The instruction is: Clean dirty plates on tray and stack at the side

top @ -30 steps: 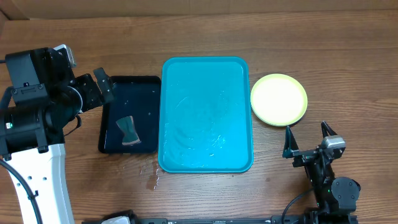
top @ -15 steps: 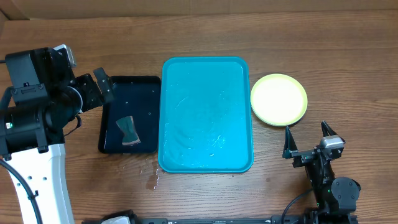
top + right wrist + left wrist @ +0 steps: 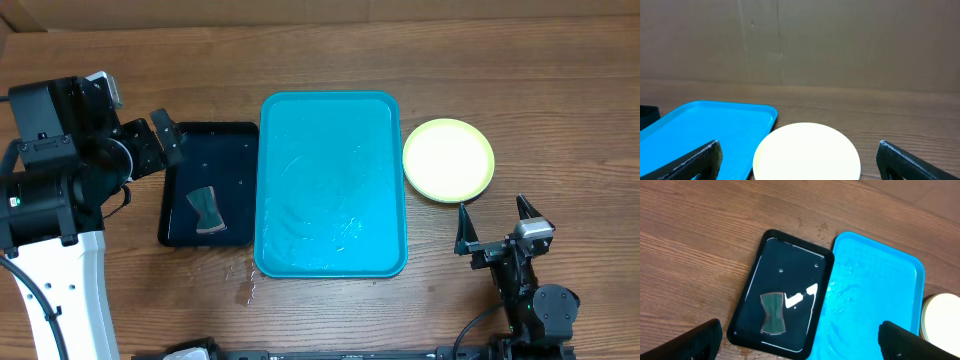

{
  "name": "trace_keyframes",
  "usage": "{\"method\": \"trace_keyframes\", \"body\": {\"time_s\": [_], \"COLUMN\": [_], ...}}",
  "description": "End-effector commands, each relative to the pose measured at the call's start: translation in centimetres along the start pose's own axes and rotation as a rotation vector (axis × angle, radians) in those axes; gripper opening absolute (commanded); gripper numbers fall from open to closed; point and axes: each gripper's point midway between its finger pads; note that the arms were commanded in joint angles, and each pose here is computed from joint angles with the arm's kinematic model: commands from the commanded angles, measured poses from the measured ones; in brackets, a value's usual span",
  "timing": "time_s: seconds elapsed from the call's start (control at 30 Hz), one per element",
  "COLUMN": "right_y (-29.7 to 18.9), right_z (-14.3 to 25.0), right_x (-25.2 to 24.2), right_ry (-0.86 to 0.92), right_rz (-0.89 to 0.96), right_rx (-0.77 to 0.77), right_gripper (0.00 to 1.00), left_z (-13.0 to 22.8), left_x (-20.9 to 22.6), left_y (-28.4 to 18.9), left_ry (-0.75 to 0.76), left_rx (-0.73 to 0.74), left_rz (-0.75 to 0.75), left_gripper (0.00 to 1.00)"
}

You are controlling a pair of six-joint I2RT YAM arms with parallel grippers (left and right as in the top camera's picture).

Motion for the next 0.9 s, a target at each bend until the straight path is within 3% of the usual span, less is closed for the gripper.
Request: {"method": "trace_keyframes", "body": {"time_s": [0.0,0.23,0.4,0.47,0.6,0.87], "right_y": [0.0,0.0,0.0,0.0,0.0,0.0], "right_z": [0.2,0.2,0.2,0.2,0.2,0.2], "right_x": [0.2,0.2,0.2,0.2,0.2,0.2], "right_ry": [-0.008,-0.008,-0.008,-0.008,-0.008,-0.008], "right_rz": [-0.011,-0.011,-0.011,-0.011,-0.011,-0.011], "right_rx": [-0.003,-0.003,-0.003,-0.003,-0.003,-0.003], "right_gripper": [1.00,1.00,1.00,1.00,1.00,1.00], "left_z": [-0.4,-0.4,0.3,0.8,0.6,4.0], "left_x": [0.1,-0.3,-3.6,-4.9,-2.3,0.1], "left_y": [-0.2,-0.7,-3.3,-5.2,-9.4,-18.3], "left_ry": [-0.014,-0.004,0.084,0.128,0.126,0.100], "left_rx": [-0.012,-0.026,-0.082,-0.130,-0.279,-0.534], "left_rz": [-0.007,0.001,0.078,0.109,-0.041,-0.075], "left_gripper": [1.00,1.00,1.00,1.00,1.00,1.00]}}
Point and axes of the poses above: each gripper's point midway between its finger pads, its own y axis out along the fingers, its own x axis along the line the jaws close on, z = x × y, and after that the axes turned 6 degrees about y, right-handed
